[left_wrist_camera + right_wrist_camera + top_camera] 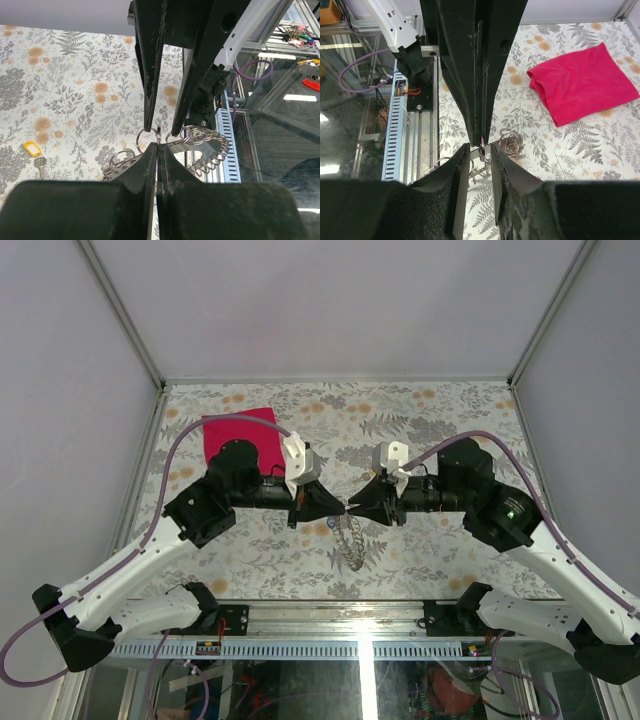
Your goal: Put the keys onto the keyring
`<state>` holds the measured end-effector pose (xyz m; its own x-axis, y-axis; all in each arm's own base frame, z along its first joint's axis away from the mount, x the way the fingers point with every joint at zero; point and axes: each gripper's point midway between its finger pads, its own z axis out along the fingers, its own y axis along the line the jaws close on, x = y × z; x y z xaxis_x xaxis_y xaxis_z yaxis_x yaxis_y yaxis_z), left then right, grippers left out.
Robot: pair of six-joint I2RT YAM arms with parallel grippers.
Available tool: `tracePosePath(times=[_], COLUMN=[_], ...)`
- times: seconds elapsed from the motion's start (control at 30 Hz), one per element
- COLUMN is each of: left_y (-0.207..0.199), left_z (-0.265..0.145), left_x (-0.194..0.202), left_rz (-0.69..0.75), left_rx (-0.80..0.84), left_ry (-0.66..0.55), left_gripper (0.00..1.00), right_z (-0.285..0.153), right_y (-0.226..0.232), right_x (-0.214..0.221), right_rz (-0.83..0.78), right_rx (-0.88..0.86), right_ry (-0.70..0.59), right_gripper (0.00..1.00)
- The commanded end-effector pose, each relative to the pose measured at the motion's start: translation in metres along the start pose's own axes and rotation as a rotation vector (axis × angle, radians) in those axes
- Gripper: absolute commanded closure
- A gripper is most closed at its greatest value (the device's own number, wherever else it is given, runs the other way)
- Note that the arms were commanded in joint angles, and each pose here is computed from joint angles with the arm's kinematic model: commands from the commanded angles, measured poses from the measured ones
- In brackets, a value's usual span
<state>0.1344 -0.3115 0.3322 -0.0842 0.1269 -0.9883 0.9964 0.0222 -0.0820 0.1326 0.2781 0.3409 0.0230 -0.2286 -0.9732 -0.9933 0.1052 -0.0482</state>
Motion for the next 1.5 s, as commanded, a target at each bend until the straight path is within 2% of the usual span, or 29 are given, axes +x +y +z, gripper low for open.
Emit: tracePosePath(times=[0.0,0.17,0.3,0.4,0.43,0.67,0.8,1.13,1.3,1.37,1.47], left_y=[-0.004,-0.006,-0.006,-0.003,-0.002,0.0,-0.005,-0.019,-0.015,-0.015,-0.014], left_z=[-0.003,-0.002,-0.003,-0.005,-0.007,-0.034,-0.047,-0.045,-0.045,-0.047,-0.051], left_x=[-0.026,-0.026,-0.025,-0.028,-0.032,-0.071,-0.083,-0.087,-0.081,-0.08,-0.082], left_rz=[0.085,0.092,0.092,0.095,0.098,0.114,0.106,0.083,0.073,0.074,0.078], left_rx=[0.01,0.014,0.01,-0.022,-0.036,-0.184,-0.216,-0.141,-0.163,-0.174,-0.195], left_ry=[-0.047,-0.041,-0.035,-0.044,-0.056,-0.24,-0.308,-0.338,-0.321,-0.32,-0.33], left_gripper=[1.0,1.0,1.0,0.99,0.96,0.82,0.82,0.86,0.88,0.87,0.84], right_z=[0.001,0.004,0.005,0.004,0.003,-0.001,0.0,-0.008,-0.012,-0.011,-0.014], right_y=[0.003,0.003,0.004,0.002,0.002,0.007,0.006,0.009,0.008,0.004,0.001], right_x=[-0.017,-0.012,-0.013,-0.017,-0.02,-0.049,-0.057,-0.084,-0.091,-0.087,-0.09], right_rz=[-0.024,-0.011,-0.01,-0.022,-0.023,-0.01,0.033,0.034,-0.002,-0.017,-0.038], right_rx=[-0.036,-0.052,-0.062,-0.05,-0.04,-0.022,-0.011,-0.023,-0.006,0.022,0.049], right_ry=[-0.029,-0.008,-0.004,-0.024,-0.04,-0.243,-0.359,-0.618,-0.618,-0.568,-0.569], right_gripper=[0.71,0.73,0.92,0.98,0.99,1.0,1.0,1.0,1.0,1.0,1.0])
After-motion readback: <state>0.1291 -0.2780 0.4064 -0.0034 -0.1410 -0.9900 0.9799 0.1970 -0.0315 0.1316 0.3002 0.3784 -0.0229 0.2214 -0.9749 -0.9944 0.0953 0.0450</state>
